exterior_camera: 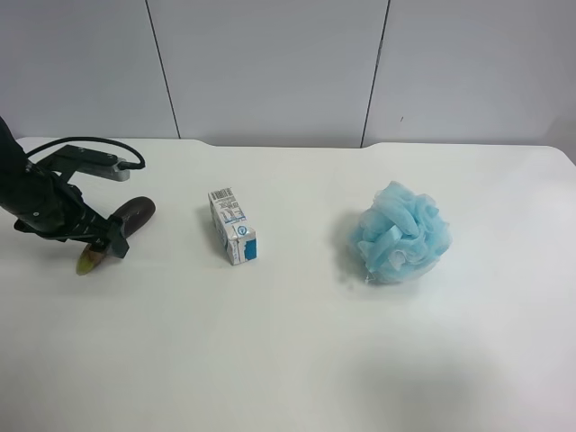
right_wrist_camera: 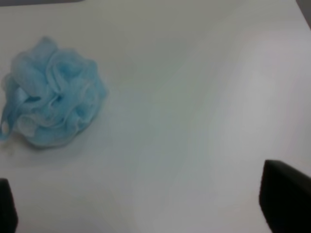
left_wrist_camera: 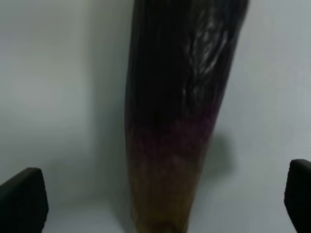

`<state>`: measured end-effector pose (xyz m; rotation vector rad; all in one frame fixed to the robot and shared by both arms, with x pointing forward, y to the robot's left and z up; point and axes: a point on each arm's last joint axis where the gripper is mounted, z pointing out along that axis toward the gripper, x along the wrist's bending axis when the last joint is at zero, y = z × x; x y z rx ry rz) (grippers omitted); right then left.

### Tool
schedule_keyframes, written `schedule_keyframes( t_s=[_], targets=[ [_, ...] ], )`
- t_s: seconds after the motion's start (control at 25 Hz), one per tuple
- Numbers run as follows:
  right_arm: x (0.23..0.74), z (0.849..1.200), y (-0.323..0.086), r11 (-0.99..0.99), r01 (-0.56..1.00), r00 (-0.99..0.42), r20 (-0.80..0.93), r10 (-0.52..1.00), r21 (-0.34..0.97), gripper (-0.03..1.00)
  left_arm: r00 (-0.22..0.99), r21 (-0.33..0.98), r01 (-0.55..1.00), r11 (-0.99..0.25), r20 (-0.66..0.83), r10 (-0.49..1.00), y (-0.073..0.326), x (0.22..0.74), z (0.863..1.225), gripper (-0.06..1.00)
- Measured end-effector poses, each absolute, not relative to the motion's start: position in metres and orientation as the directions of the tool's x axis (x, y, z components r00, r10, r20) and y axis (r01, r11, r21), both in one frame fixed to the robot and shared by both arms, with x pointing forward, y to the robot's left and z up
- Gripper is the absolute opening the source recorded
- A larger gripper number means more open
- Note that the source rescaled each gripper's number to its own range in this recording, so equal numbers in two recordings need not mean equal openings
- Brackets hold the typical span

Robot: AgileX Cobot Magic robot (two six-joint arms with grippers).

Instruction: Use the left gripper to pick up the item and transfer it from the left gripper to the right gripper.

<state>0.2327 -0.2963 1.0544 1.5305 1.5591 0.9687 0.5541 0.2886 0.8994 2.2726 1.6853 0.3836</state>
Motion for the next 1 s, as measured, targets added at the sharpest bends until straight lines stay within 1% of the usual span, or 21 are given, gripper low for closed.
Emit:
schedule_keyframes(
  t_s=[0.36,0.4,0.44,0.52,0.56,0.72,0.76,0.88,1.0],
  targets=[
    [0.233,1.054,-0.296,0.006,0.446,-0.021,0.004,1.0,0.895,1.0,0.296,0.341,0.893,-0.292,0.042,0.954,0.29,0.556,0.88,1.0],
    [0.233,1.054,-0.296,0.006,0.446,-0.021,0.004,1.0,0.895,1.0,0.296,0.342,0.893,-0.292,0.042,0.954,0.29,0.556,0.88,0.99],
    [0.233,1.054,-0.296,0.006,0.446,-0.021,0.004,1.0,0.895,1.0,0.295,0.343,0.893,-0.291,0.042,0.955,0.29,0.556,0.88,0.94],
    [0.233,1.054,-0.296,0.006,0.446,-0.021,0.004,1.0,0.895,1.0,0.296,0.339,0.894,-0.292,0.04,0.954,0.29,0.555,0.88,0.78],
    [0.233,1.054,-0.296,0.006,0.446,-0.021,0.004,1.0,0.895,1.0,0.297,0.337,0.895,-0.292,0.039,0.954,0.289,0.555,0.879,0.66],
    [0.233,1.054,-0.296,0.006,0.446,-0.021,0.004,1.0,0.895,1.0,0.299,0.328,0.898,-0.294,0.035,0.954,0.289,0.554,0.879,0.11],
    [0.233,1.054,-0.296,0.006,0.446,-0.021,0.004,1.0,0.895,1.0,0.3,0.326,0.898,-0.294,0.034,0.953,0.289,0.554,0.879,0.0],
    [0.233,1.054,-0.296,0.006,0.446,-0.021,0.004,1.0,0.895,1.0,0.301,0.321,0.9,-0.294,0.03,0.953,0.289,0.553,0.88,0.0],
    [0.233,1.054,-0.296,0.006,0.446,-0.021,0.004,1.0,0.895,1.0,0.304,0.327,0.898,-0.295,0.025,0.952,0.289,0.551,0.892,0.0]
  ],
)
